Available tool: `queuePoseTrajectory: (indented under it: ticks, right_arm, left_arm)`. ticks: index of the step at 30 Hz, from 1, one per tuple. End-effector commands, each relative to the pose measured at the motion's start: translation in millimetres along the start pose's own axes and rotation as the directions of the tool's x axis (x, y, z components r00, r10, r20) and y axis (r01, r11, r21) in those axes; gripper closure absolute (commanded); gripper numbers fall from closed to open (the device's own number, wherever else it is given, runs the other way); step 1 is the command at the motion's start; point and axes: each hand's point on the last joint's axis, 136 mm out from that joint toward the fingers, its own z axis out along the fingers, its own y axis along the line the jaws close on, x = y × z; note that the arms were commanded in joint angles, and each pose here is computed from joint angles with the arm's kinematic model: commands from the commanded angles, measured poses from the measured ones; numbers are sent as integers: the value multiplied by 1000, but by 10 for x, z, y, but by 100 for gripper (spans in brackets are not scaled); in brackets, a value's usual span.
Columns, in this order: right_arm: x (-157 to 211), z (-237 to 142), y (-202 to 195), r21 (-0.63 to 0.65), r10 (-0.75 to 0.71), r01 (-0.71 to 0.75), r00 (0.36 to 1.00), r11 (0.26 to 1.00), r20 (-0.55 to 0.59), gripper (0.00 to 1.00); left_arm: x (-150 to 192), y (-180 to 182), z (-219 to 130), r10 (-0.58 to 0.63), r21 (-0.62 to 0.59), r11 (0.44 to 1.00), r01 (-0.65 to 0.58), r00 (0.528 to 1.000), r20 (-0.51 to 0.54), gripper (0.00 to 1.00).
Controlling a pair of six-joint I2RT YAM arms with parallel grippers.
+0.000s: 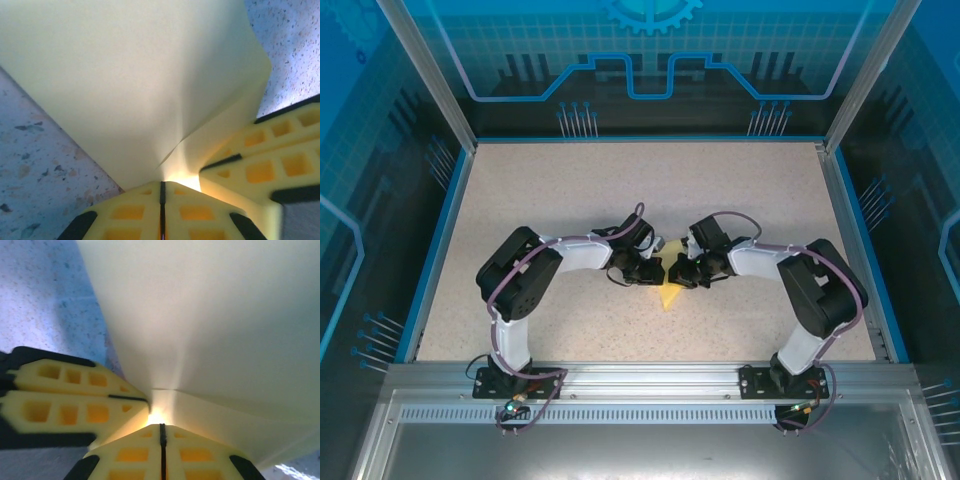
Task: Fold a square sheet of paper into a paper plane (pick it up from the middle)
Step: Third fold the triangle at the center of the table.
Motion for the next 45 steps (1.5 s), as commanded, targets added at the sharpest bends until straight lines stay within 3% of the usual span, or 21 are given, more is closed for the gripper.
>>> queuePoseTrajectory:
  ticks: [1, 22, 32, 38, 45]
  right_arm:
    - [53, -83, 1, -4, 1, -1, 1000, 1000, 6, 92]
    - [294, -30, -530, 205, 65, -56, 997, 977, -37, 93]
    - [-27, -257, -138, 98, 18, -25, 998, 995, 68, 93]
    - [-206, -166, -155, 87, 34, -41, 996, 995, 85, 93]
    - [-170, -77, -443, 174, 55, -63, 997, 983, 50, 94]
  left_arm:
    - [139, 285, 146, -9, -99, 995, 3, 998, -56, 91]
    - [141, 282, 189, 35, -95, 995, -44, 995, -91, 91]
    - [148, 306, 208, 47, -107, 993, -59, 993, -111, 91]
    - [148, 315, 202, 54, -112, 992, -67, 992, -116, 91]
    - [157, 348, 202, 56, -130, 989, -72, 991, -123, 91]
